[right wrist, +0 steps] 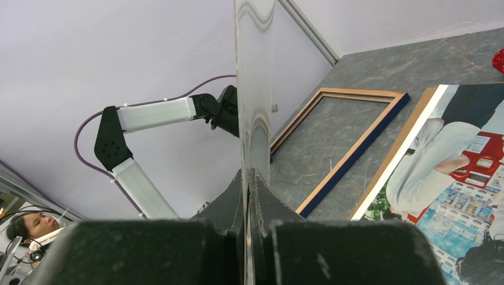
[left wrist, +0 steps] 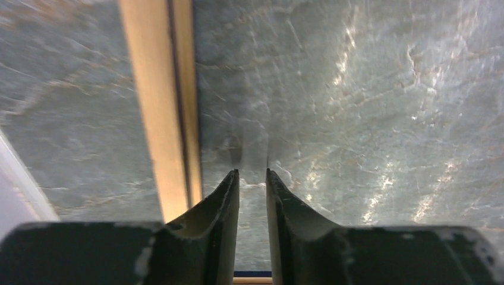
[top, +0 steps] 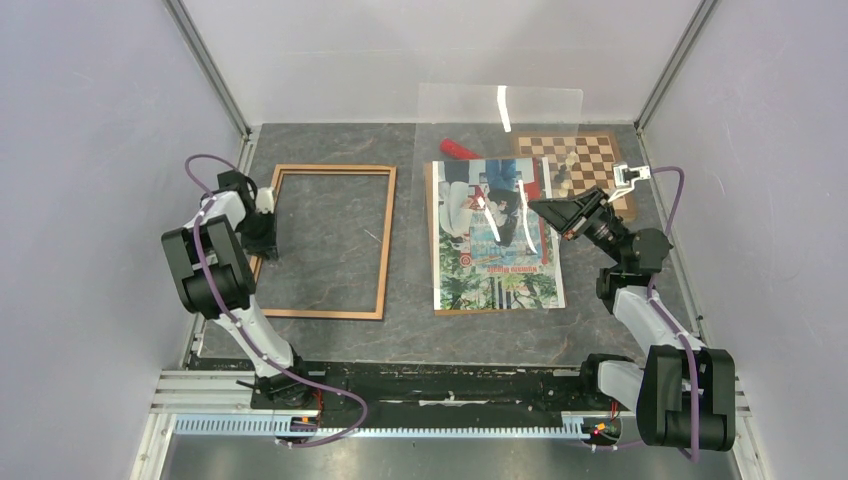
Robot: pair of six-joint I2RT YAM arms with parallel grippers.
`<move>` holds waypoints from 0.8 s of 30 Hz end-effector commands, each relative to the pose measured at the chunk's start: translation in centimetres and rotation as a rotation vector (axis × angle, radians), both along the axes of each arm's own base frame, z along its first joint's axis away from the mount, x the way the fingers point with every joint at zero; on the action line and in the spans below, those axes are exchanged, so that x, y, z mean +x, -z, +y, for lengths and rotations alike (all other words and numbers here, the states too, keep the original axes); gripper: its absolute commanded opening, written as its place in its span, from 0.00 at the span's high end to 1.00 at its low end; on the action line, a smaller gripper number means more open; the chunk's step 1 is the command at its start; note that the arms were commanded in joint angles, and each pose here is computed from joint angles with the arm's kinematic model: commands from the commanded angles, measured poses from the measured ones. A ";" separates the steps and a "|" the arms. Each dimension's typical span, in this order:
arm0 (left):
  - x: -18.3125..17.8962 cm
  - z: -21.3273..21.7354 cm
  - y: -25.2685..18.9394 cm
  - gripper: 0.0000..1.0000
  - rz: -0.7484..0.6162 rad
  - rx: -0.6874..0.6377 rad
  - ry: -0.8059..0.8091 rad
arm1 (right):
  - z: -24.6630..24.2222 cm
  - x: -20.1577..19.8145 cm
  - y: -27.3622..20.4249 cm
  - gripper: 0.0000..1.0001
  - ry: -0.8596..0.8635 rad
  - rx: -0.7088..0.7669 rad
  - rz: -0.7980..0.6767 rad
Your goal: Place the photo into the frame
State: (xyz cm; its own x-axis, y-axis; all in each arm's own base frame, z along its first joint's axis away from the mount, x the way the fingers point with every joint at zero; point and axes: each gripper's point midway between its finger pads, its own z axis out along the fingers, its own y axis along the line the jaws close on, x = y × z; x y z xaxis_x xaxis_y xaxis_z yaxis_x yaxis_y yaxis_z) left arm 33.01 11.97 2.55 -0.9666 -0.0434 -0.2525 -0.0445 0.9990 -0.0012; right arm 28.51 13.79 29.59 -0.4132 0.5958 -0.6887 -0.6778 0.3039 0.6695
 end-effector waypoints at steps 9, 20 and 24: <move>-0.7 -4.8 -1.4 0.98 -0.085 -0.200 -0.051 | -0.1 1.0 0.1 1.00 0.041 -0.043 -0.033; -0.2 -4.1 -4.8 0.73 -0.187 -0.124 -0.028 | 0.2 1.4 0.4 1.00 0.038 -0.060 -0.033; 0.9 -2.0 -6.2 0.33 -0.208 -0.020 -0.016 | 0.4 1.3 0.4 1.00 0.029 -0.062 -0.035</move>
State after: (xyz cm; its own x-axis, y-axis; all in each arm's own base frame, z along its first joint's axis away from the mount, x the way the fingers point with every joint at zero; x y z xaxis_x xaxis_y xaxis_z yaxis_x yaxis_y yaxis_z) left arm 31.49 7.80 5.75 -0.9306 -0.1136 -0.3480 -0.0693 0.9881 -0.1373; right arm 29.59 14.06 26.94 -0.4474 0.5657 -0.6927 -0.6289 0.3516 0.6934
